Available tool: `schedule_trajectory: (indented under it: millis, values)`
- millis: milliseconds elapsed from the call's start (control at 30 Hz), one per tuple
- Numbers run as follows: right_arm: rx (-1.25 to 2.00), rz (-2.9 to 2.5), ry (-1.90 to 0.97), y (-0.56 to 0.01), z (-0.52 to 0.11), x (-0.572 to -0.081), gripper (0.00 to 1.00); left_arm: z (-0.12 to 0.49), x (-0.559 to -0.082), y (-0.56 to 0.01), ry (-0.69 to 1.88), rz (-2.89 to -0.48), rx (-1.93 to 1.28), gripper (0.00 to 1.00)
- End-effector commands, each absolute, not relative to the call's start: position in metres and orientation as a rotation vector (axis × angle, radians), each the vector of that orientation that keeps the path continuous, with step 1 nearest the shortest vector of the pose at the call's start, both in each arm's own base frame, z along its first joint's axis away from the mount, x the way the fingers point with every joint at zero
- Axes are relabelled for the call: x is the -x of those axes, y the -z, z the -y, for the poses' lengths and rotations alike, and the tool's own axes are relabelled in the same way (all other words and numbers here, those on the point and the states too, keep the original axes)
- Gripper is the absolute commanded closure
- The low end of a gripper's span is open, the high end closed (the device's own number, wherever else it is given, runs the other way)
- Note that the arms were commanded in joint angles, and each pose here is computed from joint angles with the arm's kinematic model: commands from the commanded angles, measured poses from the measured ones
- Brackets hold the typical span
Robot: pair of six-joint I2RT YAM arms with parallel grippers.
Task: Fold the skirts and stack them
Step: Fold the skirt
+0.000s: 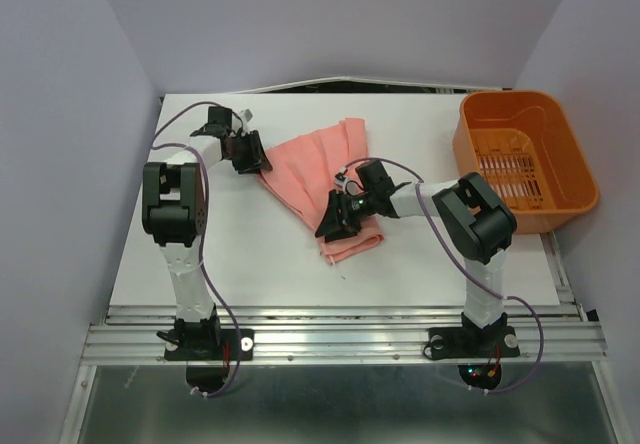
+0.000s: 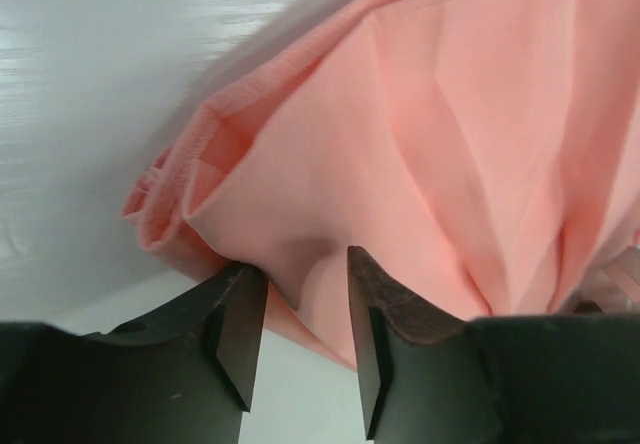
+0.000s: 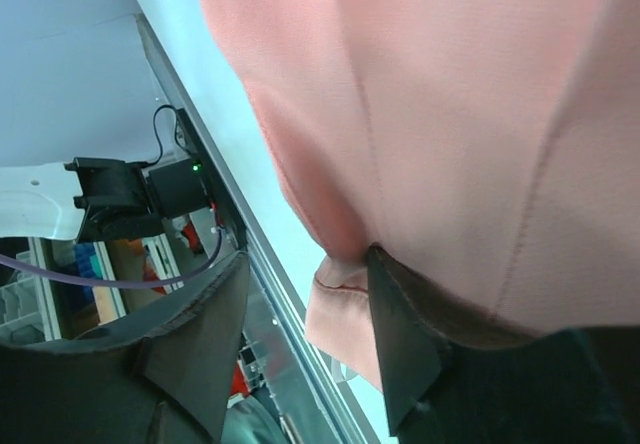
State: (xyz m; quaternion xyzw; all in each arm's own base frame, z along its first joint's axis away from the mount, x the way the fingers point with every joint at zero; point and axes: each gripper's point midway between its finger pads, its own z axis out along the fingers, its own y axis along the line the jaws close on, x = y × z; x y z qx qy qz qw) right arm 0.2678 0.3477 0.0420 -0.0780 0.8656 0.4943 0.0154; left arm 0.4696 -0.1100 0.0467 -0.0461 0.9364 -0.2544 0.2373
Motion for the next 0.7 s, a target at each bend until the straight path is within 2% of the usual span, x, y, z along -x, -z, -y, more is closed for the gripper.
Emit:
schedule_trajectory:
  millis: [0,133,167,233,367,467,667]
  values:
    - [0.348,-2.591,-1.496,-0.050,-0.360,-0.268,0.42,0.128,-0.481,-0.165,0.821,-2.264,-0.144,0.50]
    - [0.464,-2.450,-1.531,-0.090,-0.375,-0.280,0.25,0.143,-0.464,-0.194,0.931,-2.186,-0.163,0.49]
    - [0.524,-2.398,-1.515,-0.099,-0.376,-0.284,0.18,0.147,-0.459,-0.201,0.954,-2.173,-0.154,0.49]
    - [0.586,-2.335,-1.501,-0.125,-0.380,-0.291,0.14,0.158,-0.451,-0.199,0.994,-2.167,-0.167,0.49]
    - [0.709,-2.229,-1.499,-0.169,-0.373,-0.287,0.14,0.180,-0.440,-0.200,1.066,-2.134,-0.188,0.52]
    - [0.705,-2.236,-1.511,-0.174,-0.350,-0.284,0.18,0.201,-0.430,-0.193,1.136,-2.137,-0.209,0.56]
    - [0.703,-2.394,-1.520,-0.117,-0.292,-0.274,0.33,0.208,-0.416,-0.129,1.236,-2.310,-0.111,0.63]
